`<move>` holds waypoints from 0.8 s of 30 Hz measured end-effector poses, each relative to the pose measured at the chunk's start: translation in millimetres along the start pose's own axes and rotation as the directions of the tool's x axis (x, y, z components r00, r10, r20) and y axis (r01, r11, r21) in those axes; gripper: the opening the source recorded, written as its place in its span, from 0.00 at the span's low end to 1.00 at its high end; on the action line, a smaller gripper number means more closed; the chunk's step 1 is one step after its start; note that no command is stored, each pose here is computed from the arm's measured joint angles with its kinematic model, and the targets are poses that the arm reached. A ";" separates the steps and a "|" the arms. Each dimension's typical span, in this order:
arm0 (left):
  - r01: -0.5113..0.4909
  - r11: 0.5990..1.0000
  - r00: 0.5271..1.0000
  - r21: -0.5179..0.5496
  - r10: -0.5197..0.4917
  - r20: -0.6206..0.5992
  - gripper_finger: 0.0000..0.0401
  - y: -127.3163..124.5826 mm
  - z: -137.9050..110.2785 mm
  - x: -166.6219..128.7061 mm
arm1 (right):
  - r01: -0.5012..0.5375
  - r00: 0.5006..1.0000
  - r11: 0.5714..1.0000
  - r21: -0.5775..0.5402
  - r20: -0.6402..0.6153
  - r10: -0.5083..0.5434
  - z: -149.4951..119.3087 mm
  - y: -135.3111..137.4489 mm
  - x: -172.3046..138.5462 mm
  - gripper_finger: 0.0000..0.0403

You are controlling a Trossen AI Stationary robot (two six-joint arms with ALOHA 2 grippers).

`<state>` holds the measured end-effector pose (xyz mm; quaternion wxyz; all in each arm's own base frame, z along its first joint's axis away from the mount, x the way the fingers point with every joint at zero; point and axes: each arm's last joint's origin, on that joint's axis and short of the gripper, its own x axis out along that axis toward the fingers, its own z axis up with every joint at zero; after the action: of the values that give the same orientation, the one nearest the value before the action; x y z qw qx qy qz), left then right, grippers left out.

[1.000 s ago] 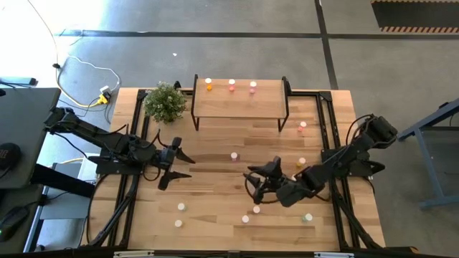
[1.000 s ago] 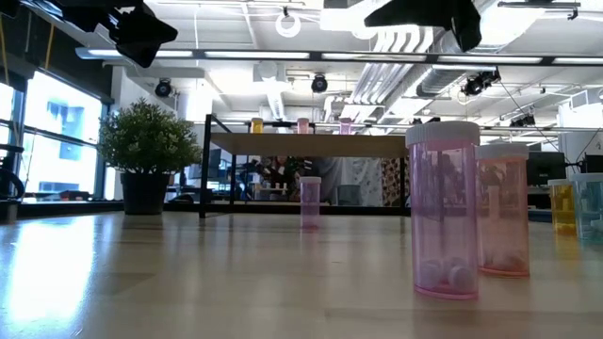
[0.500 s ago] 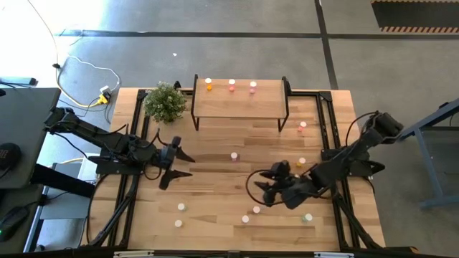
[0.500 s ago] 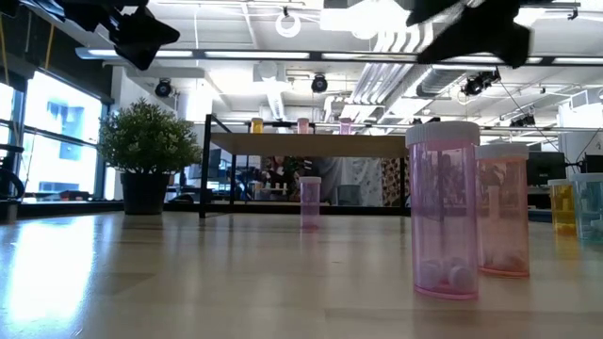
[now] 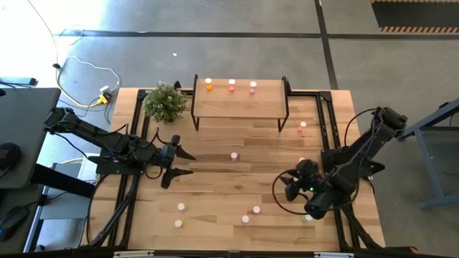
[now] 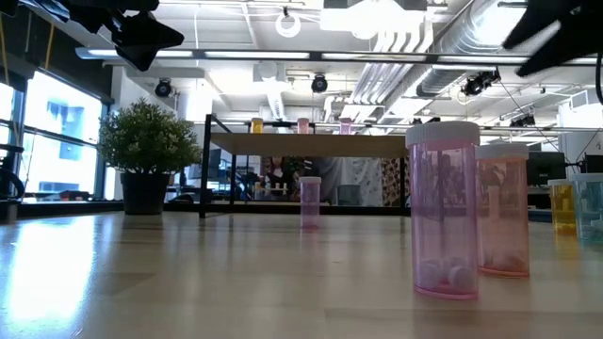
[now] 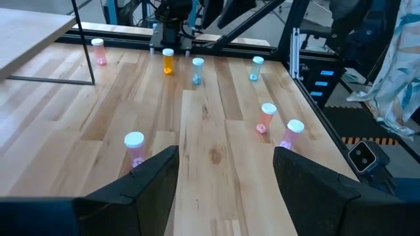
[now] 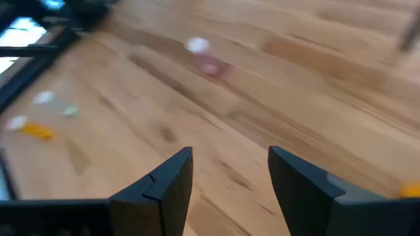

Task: Pick and place medicine bottles onto shelf by color
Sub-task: Put the top green pill bottle on the shelf

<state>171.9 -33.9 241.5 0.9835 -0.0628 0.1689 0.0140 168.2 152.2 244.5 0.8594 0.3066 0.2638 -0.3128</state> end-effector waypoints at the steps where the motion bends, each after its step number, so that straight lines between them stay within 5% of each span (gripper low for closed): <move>1: 0.000 1.000 1.000 0.000 0.000 0.000 0.60 0.0 0.0 0.0 | 0.030 0.999 0.999 0.014 -0.013 -0.030 -1.1 -4.4 -1.5 0.47; 7: 0.000 1.000 1.000 0.000 0.000 0.000 0.60 0.0 0.0 0.1 | 0.177 0.978 0.981 0.077 -0.127 -0.166 -8.9 -22.6 -12.5 0.47; 15: -0.020 1.000 1.000 0.000 0.020 0.004 0.60 0.6 0.1 0.1 | 0.218 0.958 0.970 0.102 -0.213 -0.193 -17.1 -27.1 -21.2 0.47; 24: -0.022 1.000 1.000 -0.002 0.022 0.004 0.60 0.5 0.1 0.0 | 0.295 0.908 0.955 -0.033 -0.302 -0.291 -13.3 -30.8 -15.9 0.47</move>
<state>171.9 -33.4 241.5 0.9836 -0.0621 0.1674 0.0250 132.6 148.3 234.7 0.7500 0.3137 0.4334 -0.3890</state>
